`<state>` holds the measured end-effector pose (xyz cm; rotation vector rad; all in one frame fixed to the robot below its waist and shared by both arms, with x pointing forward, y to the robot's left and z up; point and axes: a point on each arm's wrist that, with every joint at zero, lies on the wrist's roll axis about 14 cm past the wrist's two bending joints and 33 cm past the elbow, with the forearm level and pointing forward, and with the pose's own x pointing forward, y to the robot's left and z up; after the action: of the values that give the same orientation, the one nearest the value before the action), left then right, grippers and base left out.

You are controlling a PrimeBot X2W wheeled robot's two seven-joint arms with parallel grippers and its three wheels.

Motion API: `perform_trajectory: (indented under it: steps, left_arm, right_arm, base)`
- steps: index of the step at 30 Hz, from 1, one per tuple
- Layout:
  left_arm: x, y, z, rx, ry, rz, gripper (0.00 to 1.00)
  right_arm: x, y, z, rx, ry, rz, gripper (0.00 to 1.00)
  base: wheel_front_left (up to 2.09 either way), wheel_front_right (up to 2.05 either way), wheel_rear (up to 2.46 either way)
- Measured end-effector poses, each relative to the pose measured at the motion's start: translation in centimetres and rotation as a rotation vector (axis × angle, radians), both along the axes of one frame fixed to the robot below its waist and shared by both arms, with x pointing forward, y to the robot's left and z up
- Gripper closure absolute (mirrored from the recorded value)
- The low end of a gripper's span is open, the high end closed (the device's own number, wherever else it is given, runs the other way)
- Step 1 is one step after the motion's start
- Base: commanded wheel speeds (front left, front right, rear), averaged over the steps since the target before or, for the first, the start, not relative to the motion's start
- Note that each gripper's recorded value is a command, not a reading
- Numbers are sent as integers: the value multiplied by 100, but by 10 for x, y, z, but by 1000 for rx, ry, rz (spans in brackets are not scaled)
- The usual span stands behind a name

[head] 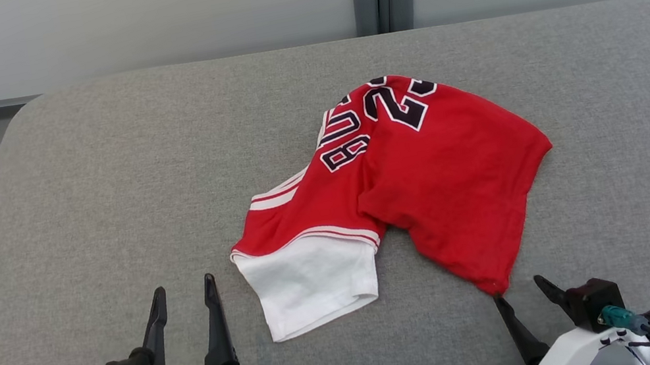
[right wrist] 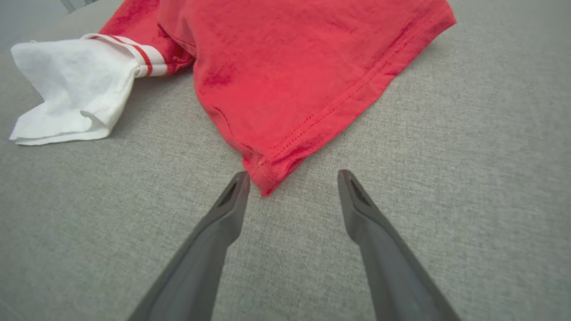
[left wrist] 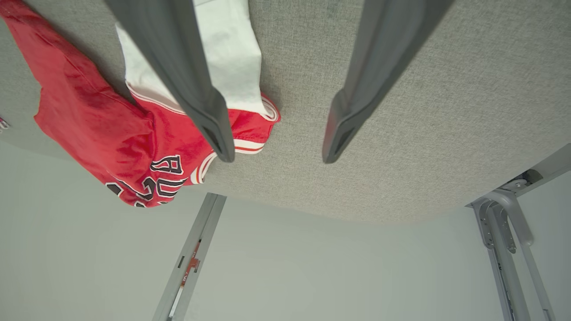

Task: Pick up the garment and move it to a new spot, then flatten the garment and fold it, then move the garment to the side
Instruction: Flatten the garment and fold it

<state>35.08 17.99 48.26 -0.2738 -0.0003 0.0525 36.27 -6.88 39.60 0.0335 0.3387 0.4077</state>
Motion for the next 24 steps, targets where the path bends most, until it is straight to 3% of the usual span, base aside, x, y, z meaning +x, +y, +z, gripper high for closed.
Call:
perform_trajectory:
  steps: [2, 4, 5, 8, 9, 10, 18, 24]
  left_arm:
    - [-1, 2, 0, 1, 1, 6, 0]
    - [-1, 3, -1, 3, 3, 9, 0]
    - [-1, 3, -1, 4, 4, 12, 0]
    - [-2, 4, -1, 5, 6, 15, 0]
    - [-2, 5, -2, 5, 7, 16, 0]
    - [-2, 5, -2, 5, 7, 16, 0]
    - [-1, 7, -1, 12, 8, 20, 0]
    - [2, 1, -1, 7, 6, 1, 0]
  right_arm:
    - [-2, 1, -7, -3, 19, 5, 0]
    - [-1, 4, -10, 2, 26, 10, 25]
    - [0, 5, -11, 4, 26, 12, 49]
    - [5, 8, -13, 8, 27, 18, 65]
    - [6, 9, -15, 7, 30, 20, 87]
    - [8, 9, -15, 8, 28, 21, 100]
    - [27, -12, -2, -22, -45, -42, 100]
    - [51, -63, 32, -100, -182, -176, 100]
  base:
    - [0, 0, 0]
    - [0, 0, 0]
    - [0, 0, 0]
    - [0, 0, 0]
    - [0, 0, 0]
    - [0, 0, 0]
    - [0, 0, 0]
    - [0, 0, 0]
